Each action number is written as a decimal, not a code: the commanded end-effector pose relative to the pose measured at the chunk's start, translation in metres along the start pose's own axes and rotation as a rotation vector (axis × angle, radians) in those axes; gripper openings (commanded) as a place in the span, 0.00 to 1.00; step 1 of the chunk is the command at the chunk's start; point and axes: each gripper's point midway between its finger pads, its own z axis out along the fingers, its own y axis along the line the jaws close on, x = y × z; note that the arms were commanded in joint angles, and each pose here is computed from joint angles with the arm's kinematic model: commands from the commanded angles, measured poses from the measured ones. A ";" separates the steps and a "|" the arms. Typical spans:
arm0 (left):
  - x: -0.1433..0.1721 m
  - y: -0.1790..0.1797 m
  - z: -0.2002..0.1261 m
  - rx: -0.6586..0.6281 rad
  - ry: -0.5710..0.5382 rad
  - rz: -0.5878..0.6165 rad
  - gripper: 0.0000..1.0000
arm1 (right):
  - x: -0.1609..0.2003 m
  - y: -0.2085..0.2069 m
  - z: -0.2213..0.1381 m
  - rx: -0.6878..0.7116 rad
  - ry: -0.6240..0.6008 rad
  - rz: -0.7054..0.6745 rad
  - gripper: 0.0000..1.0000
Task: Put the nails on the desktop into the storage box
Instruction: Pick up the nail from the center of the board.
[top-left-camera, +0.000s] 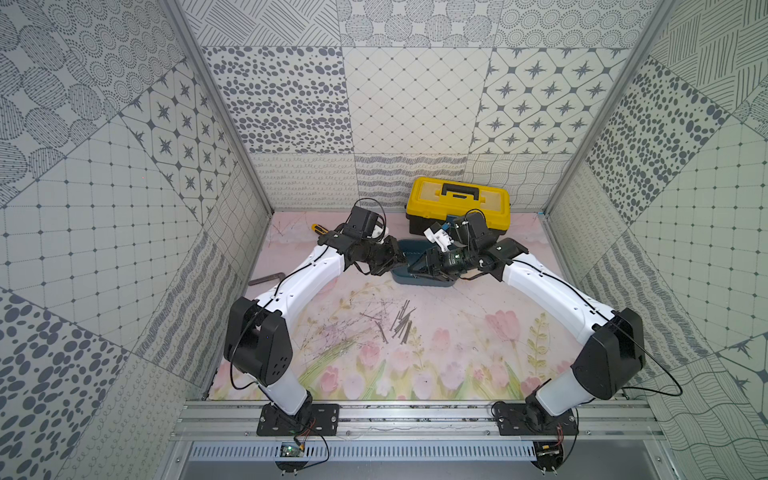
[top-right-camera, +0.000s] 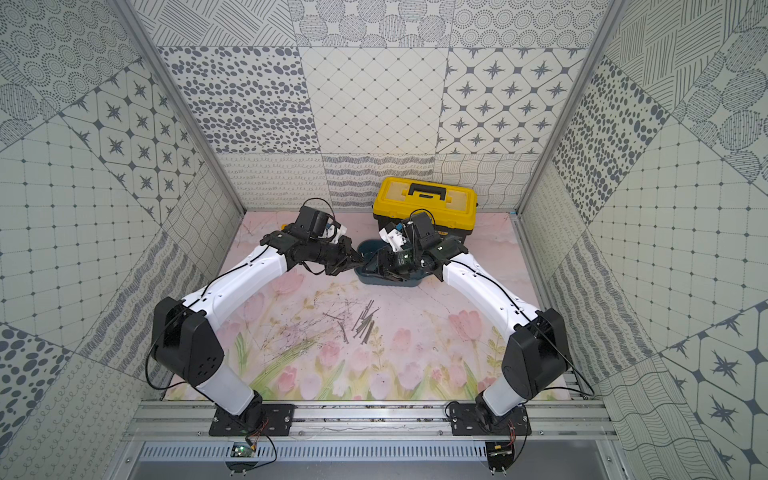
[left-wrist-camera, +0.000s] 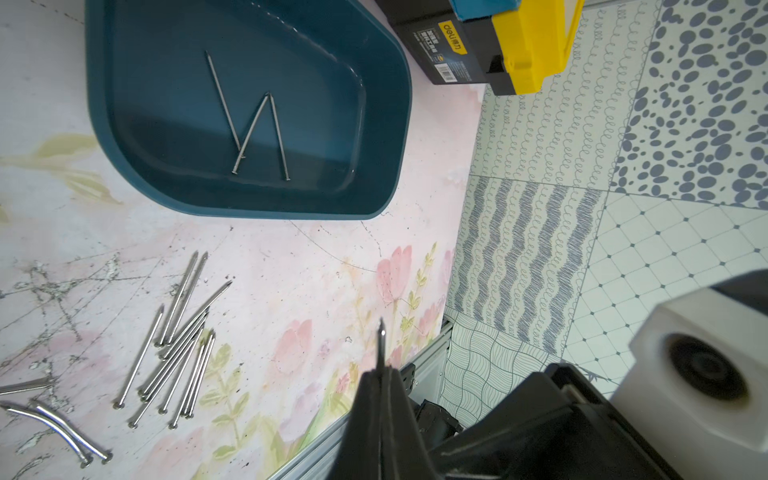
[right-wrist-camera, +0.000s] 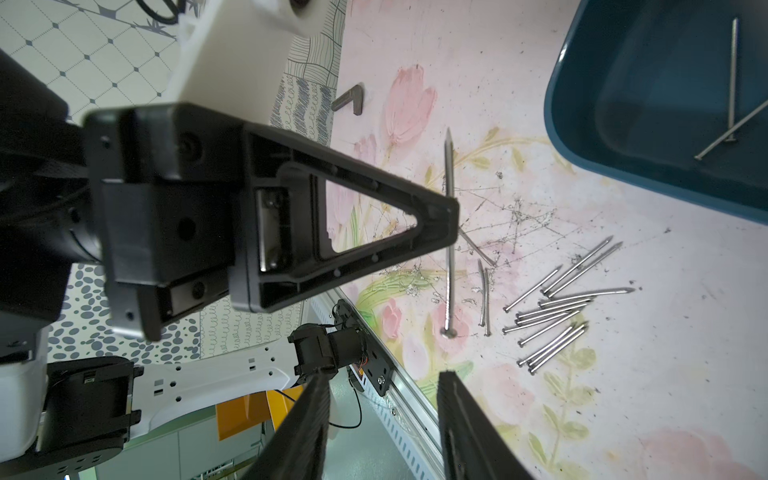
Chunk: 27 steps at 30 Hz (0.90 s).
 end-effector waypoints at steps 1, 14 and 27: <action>0.002 -0.026 -0.005 0.119 0.038 0.025 0.00 | -0.002 -0.001 0.007 -0.019 0.004 -0.011 0.46; 0.007 -0.030 -0.003 0.149 0.076 0.013 0.00 | -0.004 -0.005 0.009 -0.009 0.001 -0.007 0.35; 0.015 -0.027 -0.004 0.123 0.125 0.062 0.00 | -0.004 -0.017 0.009 0.038 -0.003 0.001 0.39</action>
